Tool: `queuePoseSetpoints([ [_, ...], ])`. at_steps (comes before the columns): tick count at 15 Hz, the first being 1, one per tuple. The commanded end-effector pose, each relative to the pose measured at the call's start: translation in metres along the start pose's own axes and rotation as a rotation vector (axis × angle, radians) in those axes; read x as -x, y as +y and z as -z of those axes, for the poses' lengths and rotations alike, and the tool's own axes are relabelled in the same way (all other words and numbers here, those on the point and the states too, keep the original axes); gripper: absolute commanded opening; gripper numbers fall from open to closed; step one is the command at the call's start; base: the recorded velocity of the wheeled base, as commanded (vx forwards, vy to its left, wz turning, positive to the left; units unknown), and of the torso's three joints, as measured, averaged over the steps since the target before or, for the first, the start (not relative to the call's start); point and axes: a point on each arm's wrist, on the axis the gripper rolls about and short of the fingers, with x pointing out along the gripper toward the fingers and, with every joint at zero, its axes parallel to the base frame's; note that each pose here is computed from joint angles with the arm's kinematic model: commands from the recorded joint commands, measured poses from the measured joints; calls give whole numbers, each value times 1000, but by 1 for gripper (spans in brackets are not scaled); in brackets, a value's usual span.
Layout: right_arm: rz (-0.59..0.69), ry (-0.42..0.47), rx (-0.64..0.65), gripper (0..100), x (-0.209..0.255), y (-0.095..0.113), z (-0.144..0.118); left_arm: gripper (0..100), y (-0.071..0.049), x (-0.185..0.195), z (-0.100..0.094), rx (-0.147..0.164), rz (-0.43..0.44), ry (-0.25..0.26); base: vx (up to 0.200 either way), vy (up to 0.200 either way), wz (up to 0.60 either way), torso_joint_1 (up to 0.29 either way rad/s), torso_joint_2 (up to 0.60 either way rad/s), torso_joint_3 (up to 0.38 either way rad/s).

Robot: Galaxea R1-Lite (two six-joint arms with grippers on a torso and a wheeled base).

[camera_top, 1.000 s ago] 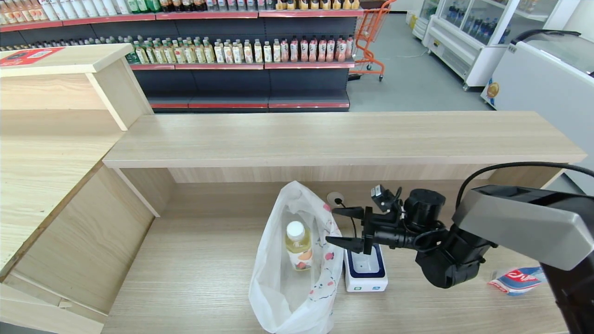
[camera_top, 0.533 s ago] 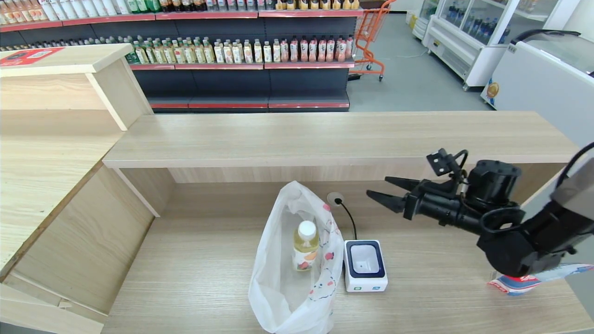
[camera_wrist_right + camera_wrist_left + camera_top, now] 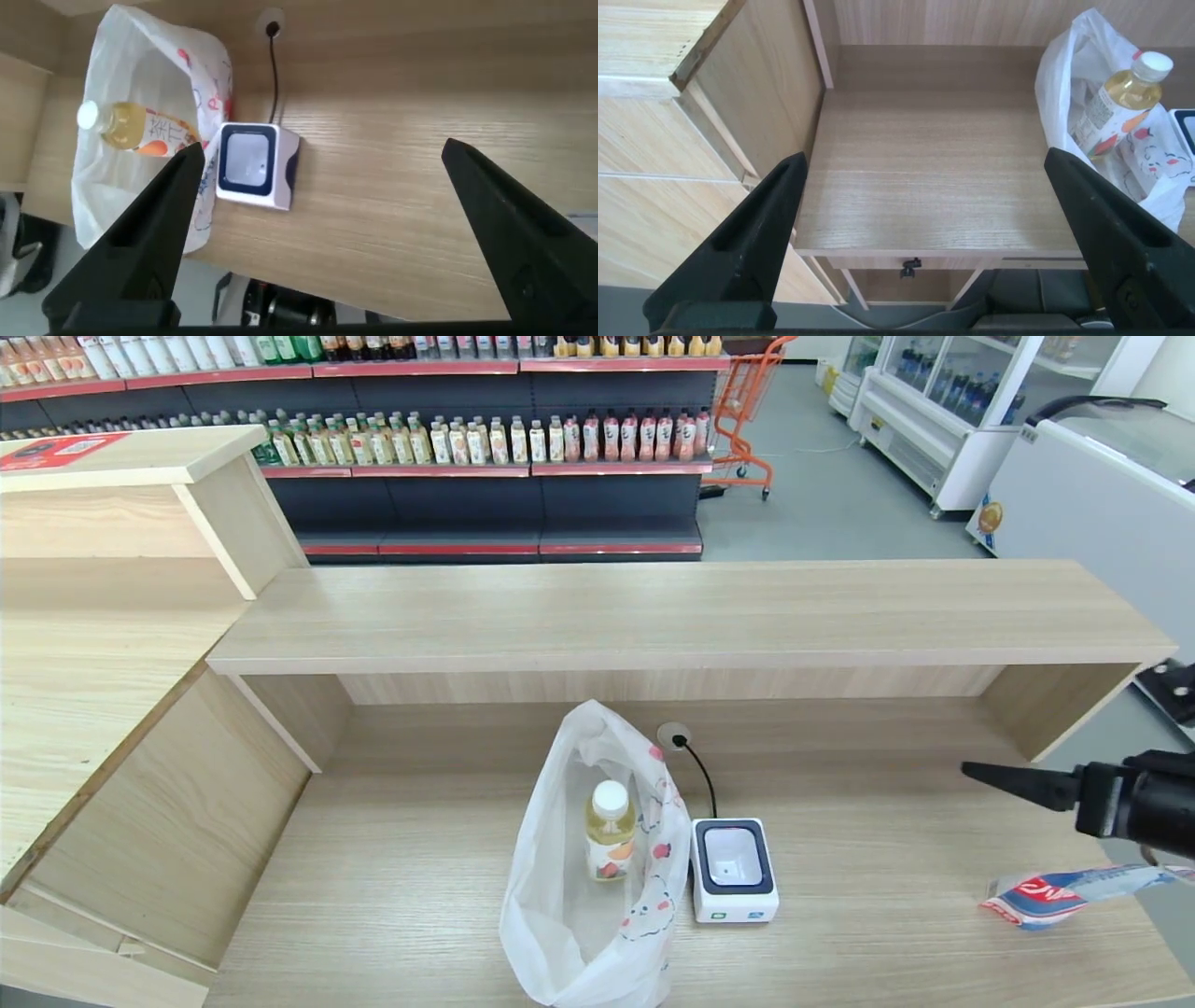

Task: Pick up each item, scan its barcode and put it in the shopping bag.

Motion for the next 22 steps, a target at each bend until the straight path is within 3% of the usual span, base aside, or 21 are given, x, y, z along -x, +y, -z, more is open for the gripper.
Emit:
queuePoseSetpoints([
  [1, 57, -76, 26, 100, 26, 4, -7, 100, 0, 0, 0, 1, 0, -1, 0, 0, 0, 0, 0, 0],
  [7, 73, -41, -9, 100, 33, 6, 13, 100, 0, 0, 0, 1, 0, -1, 0, 0, 0, 0, 0, 0],
  [14, 74, -34, -15, 100, 33, 6, 16, 100, 0, 0, 0, 1, 0, -1, -29, 0, 0, 0, 0, 0],
  [22, 77, -27, -22, 100, 33, 5, 18, 100, 0, 0, 0, -2, -1, -1, 0, -200, 0, -1, 2, 7],
])
